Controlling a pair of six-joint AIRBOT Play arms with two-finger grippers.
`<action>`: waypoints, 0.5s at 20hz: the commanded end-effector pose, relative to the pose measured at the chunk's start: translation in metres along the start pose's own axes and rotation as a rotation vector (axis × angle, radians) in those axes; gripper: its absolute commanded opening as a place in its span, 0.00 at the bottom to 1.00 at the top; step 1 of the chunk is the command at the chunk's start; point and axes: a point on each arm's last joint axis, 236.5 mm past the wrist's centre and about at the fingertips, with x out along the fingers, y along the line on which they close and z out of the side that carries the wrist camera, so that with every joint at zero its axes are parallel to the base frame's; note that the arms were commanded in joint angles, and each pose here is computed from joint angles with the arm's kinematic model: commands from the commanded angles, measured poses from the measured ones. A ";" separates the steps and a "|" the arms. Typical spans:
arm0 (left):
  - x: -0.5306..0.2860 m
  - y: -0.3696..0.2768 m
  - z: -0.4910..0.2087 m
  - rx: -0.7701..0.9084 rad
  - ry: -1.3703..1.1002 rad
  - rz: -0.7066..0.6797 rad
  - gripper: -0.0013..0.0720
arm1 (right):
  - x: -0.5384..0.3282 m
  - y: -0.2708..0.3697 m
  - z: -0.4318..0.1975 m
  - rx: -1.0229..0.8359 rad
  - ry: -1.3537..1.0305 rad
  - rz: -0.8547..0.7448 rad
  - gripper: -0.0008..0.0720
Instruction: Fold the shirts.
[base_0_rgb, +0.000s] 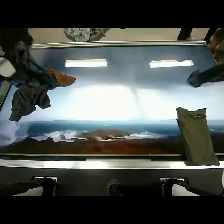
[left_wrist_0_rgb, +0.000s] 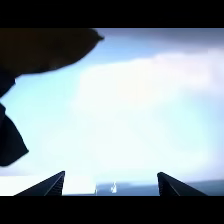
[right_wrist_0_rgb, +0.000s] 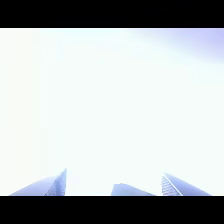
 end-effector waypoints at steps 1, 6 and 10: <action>0.049 -0.001 -0.094 -0.057 0.286 0.004 0.98 | 0.048 0.064 -0.048 -0.152 0.363 0.053 0.93; 0.058 -0.007 -0.095 -0.062 0.205 -0.005 0.98 | 0.071 0.066 -0.074 -0.155 0.492 0.083 0.93; 0.059 -0.007 -0.095 -0.062 0.205 -0.005 0.98 | 0.069 0.066 -0.073 -0.155 0.487 0.082 0.93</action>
